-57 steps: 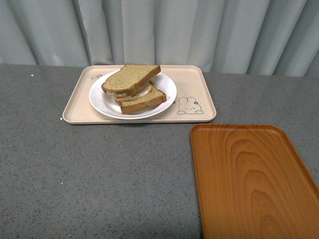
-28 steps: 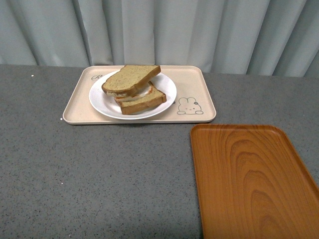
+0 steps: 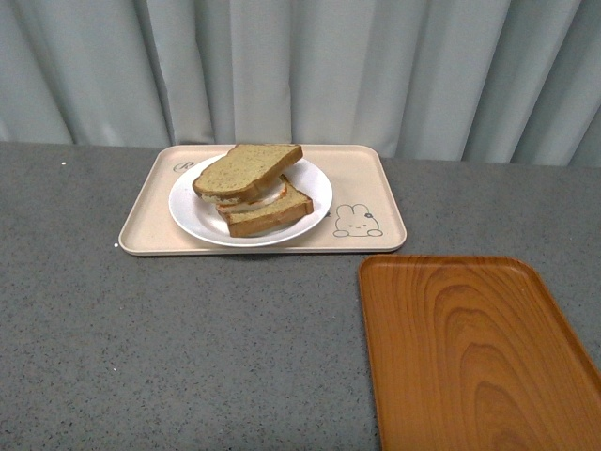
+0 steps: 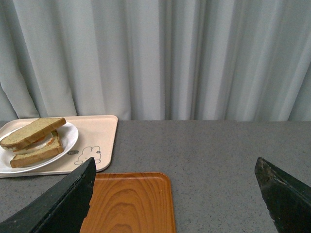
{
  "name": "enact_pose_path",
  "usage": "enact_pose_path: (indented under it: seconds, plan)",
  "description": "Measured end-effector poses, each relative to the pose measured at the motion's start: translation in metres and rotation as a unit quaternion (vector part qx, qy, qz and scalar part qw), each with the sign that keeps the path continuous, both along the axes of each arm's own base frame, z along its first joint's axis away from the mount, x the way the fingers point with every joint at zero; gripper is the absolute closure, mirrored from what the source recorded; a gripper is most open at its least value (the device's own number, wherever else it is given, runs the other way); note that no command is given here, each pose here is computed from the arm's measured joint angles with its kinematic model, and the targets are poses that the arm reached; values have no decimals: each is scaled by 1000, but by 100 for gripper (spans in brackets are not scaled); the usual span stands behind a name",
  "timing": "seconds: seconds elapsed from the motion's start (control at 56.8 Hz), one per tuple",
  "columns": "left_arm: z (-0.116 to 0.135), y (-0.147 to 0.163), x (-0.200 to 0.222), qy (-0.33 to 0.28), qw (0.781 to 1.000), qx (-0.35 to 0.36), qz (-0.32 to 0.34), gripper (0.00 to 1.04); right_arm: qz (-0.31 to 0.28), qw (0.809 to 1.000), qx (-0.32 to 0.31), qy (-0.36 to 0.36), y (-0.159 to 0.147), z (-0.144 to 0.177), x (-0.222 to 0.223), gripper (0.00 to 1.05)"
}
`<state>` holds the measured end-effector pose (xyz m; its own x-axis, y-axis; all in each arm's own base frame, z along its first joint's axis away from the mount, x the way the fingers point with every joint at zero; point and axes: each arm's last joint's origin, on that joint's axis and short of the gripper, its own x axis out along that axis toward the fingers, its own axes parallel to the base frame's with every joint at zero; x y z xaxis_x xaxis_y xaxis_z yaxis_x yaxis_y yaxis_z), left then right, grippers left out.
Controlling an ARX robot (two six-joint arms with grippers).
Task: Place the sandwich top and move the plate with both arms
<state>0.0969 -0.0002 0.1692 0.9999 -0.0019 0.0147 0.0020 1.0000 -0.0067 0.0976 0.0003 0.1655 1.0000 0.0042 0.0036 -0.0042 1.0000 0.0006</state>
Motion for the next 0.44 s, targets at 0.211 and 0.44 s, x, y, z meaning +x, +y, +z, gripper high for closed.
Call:
enact_pose_path:
  seconds: [0.211, 0.44]
  plan:
    - [0, 0, 0, 0, 1000, 0, 0, 6, 0, 1000, 0, 0, 0, 0, 0, 9]
    - [0, 0, 0, 0, 1000, 0, 0, 6, 0, 1000, 0, 0, 0, 0, 0, 9]
